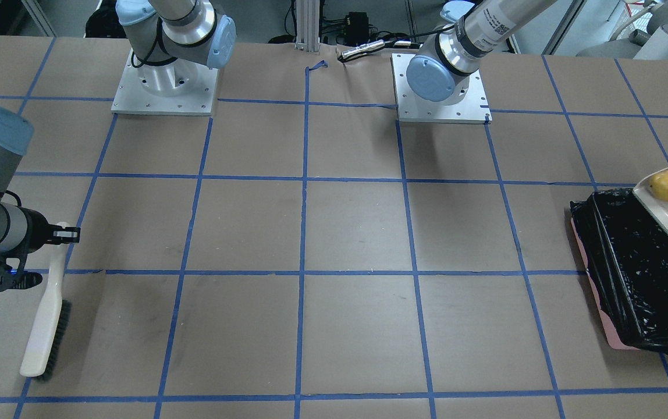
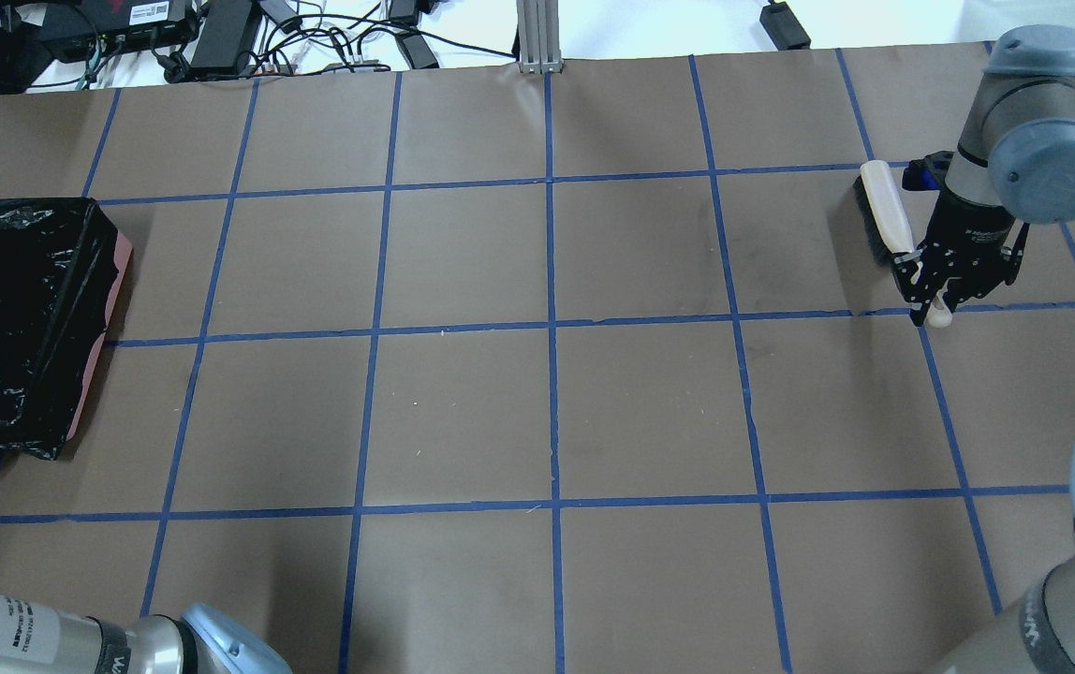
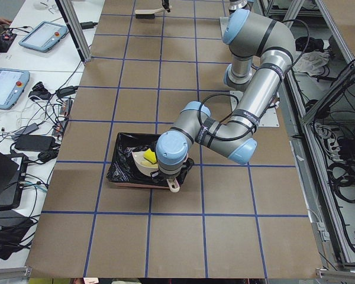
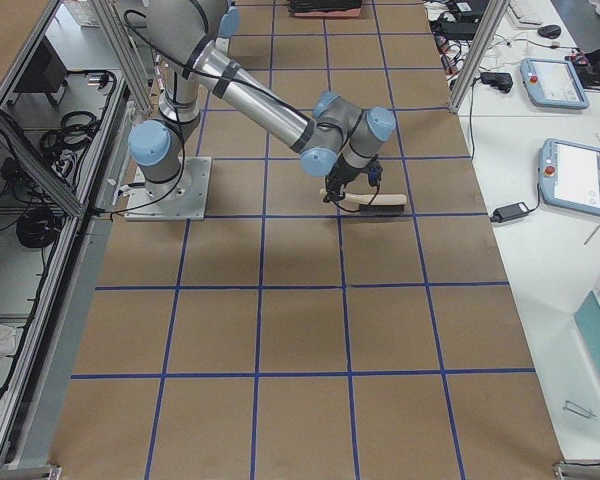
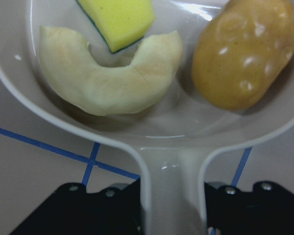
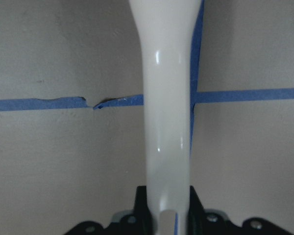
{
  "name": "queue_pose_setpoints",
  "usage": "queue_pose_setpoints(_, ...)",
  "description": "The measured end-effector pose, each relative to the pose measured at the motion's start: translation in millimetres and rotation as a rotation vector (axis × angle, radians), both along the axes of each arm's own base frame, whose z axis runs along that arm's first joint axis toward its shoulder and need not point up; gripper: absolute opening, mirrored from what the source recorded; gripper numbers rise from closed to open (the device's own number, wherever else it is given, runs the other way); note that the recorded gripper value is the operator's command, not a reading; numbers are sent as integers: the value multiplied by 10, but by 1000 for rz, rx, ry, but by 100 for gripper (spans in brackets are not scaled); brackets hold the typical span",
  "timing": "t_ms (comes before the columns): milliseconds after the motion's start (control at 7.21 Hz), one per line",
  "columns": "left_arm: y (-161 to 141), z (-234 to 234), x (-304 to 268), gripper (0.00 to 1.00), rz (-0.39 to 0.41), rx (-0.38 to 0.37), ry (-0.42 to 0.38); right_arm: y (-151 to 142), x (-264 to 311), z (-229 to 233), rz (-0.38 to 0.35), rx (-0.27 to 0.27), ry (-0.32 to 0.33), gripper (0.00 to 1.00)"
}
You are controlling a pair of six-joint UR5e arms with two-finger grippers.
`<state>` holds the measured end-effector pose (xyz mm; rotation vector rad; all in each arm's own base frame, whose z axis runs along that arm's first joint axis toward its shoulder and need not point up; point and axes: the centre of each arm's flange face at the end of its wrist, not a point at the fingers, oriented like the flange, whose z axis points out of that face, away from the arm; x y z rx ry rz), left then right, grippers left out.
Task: Sweep and dump trash into bin
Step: 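Carry the dustpan over the black trash bag and tip it with the left gripper, then release the brush on the table and raise the right gripper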
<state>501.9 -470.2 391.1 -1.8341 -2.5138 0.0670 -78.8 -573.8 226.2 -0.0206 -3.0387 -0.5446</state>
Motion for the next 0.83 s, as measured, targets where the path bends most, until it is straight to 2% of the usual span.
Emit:
queue_pose_setpoints(693, -248, 3, -198, 0, -65, 53, -83, -25, -8, -13, 6, -14, 2, 57)
queue_pose_setpoints(832, -262, 3, -207, 0, -69, 60, -94, -27, -8, -8, 5, -16, 3, 62)
